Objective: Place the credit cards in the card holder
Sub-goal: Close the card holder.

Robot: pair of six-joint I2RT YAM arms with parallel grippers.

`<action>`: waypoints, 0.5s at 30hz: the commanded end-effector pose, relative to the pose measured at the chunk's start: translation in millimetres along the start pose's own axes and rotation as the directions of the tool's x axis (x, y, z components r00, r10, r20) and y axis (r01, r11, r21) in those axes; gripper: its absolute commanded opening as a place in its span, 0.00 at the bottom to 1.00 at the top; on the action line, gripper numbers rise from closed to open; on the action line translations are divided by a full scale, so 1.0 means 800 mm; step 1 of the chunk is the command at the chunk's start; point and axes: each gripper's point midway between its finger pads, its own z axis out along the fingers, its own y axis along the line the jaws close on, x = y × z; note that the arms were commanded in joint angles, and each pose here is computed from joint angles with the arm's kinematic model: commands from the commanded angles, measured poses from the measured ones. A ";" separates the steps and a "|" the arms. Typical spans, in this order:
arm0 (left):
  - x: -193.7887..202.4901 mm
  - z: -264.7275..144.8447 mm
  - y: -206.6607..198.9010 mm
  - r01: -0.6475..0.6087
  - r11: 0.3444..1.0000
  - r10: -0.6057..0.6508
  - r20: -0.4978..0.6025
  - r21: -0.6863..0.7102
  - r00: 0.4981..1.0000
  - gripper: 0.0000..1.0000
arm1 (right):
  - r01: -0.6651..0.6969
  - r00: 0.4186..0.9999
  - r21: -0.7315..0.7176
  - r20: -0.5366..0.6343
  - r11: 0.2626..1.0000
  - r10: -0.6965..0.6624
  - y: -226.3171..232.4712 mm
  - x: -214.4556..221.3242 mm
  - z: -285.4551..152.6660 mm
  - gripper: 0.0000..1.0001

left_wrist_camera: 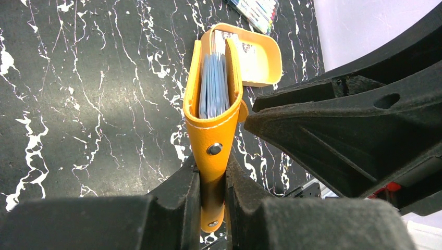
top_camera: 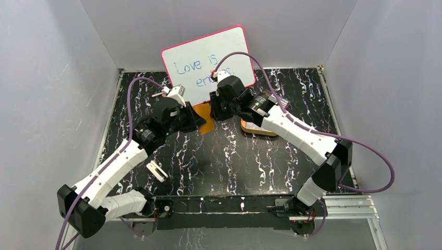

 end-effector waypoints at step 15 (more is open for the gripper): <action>-0.030 -0.024 -0.031 -0.012 0.997 0.006 0.076 0.075 0.997 0.00 | 0.000 0.999 -0.026 0.053 1.000 0.001 0.011 -0.021 0.003 0.28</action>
